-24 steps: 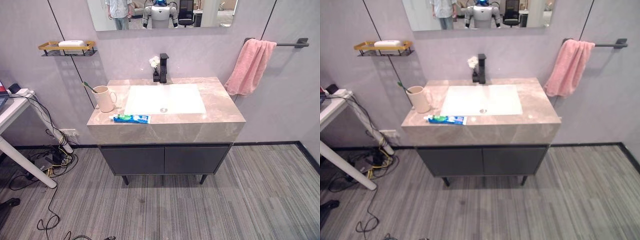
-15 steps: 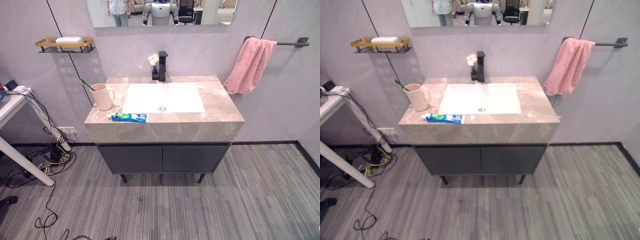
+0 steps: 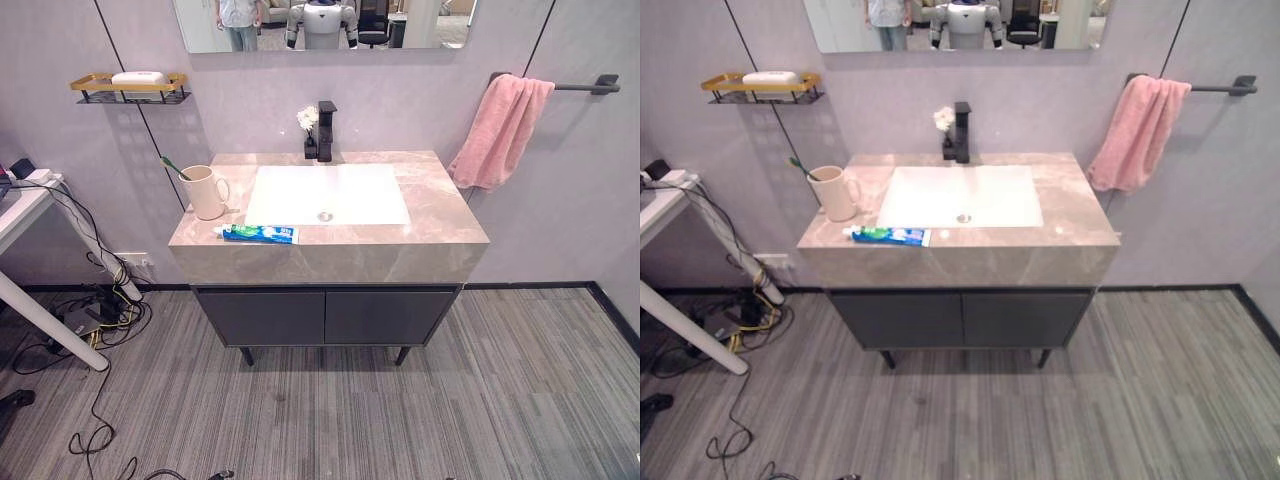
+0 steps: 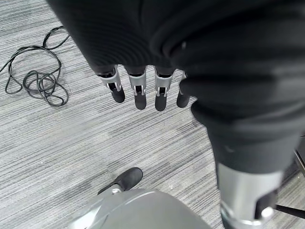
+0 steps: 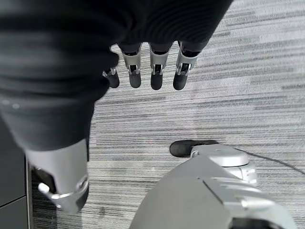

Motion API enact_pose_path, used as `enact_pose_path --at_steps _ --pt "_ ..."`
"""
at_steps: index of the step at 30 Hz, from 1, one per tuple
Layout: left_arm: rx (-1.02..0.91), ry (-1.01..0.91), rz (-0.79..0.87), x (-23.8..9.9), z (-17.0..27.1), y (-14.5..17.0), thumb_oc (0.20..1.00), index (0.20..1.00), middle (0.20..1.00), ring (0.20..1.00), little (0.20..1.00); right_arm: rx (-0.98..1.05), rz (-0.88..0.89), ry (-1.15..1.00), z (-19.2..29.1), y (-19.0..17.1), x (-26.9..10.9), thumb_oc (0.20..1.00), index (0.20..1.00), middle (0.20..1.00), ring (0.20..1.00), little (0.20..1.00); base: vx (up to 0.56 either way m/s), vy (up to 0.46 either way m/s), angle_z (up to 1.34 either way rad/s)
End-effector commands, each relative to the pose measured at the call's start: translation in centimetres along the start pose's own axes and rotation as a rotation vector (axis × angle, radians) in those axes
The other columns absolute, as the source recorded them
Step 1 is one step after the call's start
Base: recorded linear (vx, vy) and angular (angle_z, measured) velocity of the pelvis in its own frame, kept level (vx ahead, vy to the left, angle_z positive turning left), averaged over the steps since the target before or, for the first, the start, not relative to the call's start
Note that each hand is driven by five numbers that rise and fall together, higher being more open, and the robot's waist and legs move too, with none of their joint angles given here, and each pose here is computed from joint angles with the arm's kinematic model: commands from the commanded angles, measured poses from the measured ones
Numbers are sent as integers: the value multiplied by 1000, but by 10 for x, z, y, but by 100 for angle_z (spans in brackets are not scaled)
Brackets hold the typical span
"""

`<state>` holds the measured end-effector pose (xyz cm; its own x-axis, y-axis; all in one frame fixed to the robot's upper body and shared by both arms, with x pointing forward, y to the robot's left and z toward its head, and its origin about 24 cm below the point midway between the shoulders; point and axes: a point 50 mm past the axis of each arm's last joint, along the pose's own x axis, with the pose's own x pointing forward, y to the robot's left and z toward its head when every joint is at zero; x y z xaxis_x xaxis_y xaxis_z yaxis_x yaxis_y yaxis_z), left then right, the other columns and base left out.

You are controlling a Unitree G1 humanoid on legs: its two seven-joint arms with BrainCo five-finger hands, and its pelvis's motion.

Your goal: Put brush and paste in cup on sink, flatten towel.

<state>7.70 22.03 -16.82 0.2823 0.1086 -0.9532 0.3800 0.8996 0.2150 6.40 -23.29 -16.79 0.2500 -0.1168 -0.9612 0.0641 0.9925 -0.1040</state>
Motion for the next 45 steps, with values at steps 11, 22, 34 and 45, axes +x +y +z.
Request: enact_pose_path --at_steps 11,22,34,45 --pt "-43 33 34 0 -5 5 1000 1000 1000 1000 1000 179 71 -28 -1 18 1 1000 1000 1000 1000 1000 -2 -6 0" --pt "-16 70 45 -2 -13 13 1000 1000 1000 1000 1000 -294 23 97 -20 11 -1 1000 1000 1000 1000 1000 6 -36 0" --pt "5 -4 93 1 13 25 1000 1000 1000 1000 1000 -470 -25 52 -1 -3 0 1000 1000 1000 1000 1000 -54 -77 6" --pt "-46 -5 103 1 13 27 1000 1000 1000 1000 1000 -482 -82 66 -1 -18 -2 1000 1000 1000 1000 1000 71 -12 32"
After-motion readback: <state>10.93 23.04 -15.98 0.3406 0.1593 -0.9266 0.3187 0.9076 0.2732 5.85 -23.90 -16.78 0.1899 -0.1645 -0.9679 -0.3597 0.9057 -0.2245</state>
